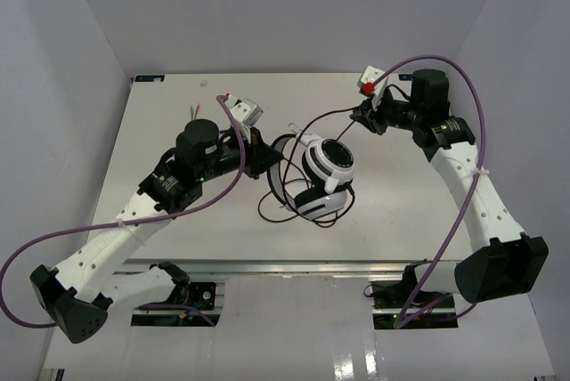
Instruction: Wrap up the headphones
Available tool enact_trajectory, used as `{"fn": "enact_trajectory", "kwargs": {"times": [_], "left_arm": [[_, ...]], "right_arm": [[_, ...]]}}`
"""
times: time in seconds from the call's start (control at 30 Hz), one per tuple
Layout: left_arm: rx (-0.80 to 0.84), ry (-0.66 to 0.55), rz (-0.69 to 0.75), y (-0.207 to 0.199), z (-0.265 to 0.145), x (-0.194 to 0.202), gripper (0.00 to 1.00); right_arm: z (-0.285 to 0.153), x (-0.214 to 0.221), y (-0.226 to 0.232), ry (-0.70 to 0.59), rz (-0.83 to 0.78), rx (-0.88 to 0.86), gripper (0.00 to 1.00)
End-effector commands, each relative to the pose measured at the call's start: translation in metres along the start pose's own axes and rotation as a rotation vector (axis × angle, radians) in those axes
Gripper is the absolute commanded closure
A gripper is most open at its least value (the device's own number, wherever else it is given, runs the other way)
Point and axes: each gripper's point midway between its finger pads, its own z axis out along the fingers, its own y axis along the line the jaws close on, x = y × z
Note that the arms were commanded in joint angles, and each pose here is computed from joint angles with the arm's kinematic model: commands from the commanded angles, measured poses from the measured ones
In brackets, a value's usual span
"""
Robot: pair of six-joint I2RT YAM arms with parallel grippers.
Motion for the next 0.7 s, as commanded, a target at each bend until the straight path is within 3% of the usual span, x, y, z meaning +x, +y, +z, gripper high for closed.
{"fn": "enact_trajectory", "kwargs": {"times": [0.0, 0.13, 0.33, 0.5, 0.57, 0.67], "left_arm": [[0.036, -0.156, -0.037, -0.023, -0.017, -0.058, 1.0], [-0.033, -0.189, -0.076, -0.016, -0.02, -0.077, 1.0], [-0.126, -0.192, -0.115, -0.007, -0.017, -0.104, 1.0], [-0.178, -0.157, -0.13, -0.001, -0.011, -0.115, 1.0], [-0.205, -0.135, -0.137, 0.004, -0.01, -0.113, 1.0], [-0.242, -0.132, -0.138, 0.007, -0.015, -0.12, 1.0]], "right_arm": [[0.002, -0.012, 0.017, -0.117, 0.067, -0.104, 0.76], [-0.007, -0.008, 0.015, -0.185, 0.167, -0.15, 0.76], [-0.015, -0.031, 0.048, -0.364, 0.249, -0.374, 0.74], [-0.009, -0.037, 0.057, -0.411, 0.304, -0.46, 0.7], [-0.004, -0.037, 0.054, -0.408, 0.318, -0.445, 0.6], [0.003, -0.036, 0.047, -0.423, 0.34, -0.39, 0.25]]}}
